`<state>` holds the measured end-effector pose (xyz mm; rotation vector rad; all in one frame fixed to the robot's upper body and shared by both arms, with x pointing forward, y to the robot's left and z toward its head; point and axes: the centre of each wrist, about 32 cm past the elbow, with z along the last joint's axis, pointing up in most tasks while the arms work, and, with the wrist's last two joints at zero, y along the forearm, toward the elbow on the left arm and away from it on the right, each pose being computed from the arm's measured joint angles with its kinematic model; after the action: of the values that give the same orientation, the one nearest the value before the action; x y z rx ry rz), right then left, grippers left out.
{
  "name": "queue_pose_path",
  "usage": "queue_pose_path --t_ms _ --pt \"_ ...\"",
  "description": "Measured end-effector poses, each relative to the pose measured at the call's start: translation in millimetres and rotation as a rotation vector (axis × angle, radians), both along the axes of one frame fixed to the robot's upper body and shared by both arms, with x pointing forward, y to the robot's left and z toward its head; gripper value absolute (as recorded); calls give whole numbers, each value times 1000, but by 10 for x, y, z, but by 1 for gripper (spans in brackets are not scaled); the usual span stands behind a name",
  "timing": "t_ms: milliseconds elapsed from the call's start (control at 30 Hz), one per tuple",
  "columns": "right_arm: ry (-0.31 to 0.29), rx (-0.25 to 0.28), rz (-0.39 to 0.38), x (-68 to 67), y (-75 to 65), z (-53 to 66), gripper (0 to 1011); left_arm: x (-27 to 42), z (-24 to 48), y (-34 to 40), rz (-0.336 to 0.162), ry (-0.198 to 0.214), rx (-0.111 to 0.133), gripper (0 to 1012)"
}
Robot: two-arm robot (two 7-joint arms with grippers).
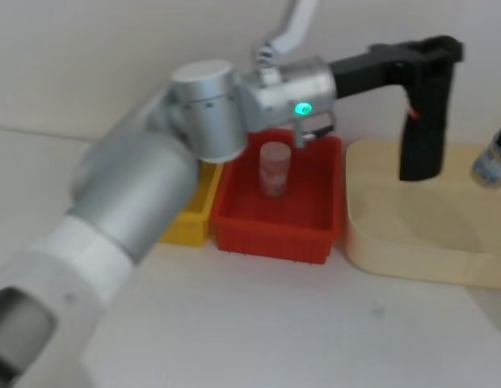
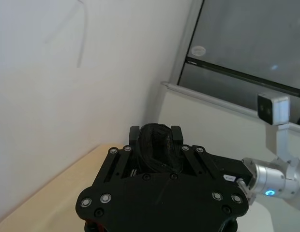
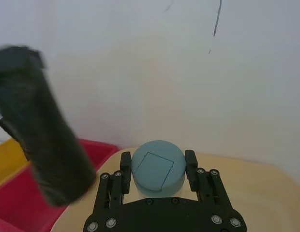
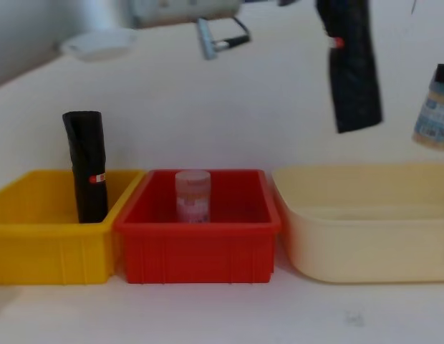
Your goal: Pick up the garbage bag with the one hand and transfer it to the other hand.
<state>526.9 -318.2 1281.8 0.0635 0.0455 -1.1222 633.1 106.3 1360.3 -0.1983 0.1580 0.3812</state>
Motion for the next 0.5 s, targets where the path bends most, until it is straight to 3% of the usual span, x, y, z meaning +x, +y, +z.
queue_pose_path --t_ms 33,67,100,167,200,267,433,500 --pt "0 0 0 0 0 0 647 17 -9 -32 -5 -3 0 359" --pt "-4 0 4 13 -8 12 647 91 -37 -155 -16 -5 3 359" --pt "-6 -1 6 24 -10 17 646 129 -45 -228 -23 -6 5 359" --pt "-11 -3 14 50 -9 35 646 192 -80 -314 -26 -10 8 359" --pt "-12 -4 15 59 -9 41 646 276 -118 -441 -29 -7 14 359" --pt "-14 -7 23 90 -3 54 646 352 -157 -595 -40 -16 19 359" --pt "-16 -13 33 137 4 77 663 452 -220 -832 -50 -27 47 359" --pt "-17 -16 37 154 7 84 723 465 -227 -873 -51 -32 54 359"
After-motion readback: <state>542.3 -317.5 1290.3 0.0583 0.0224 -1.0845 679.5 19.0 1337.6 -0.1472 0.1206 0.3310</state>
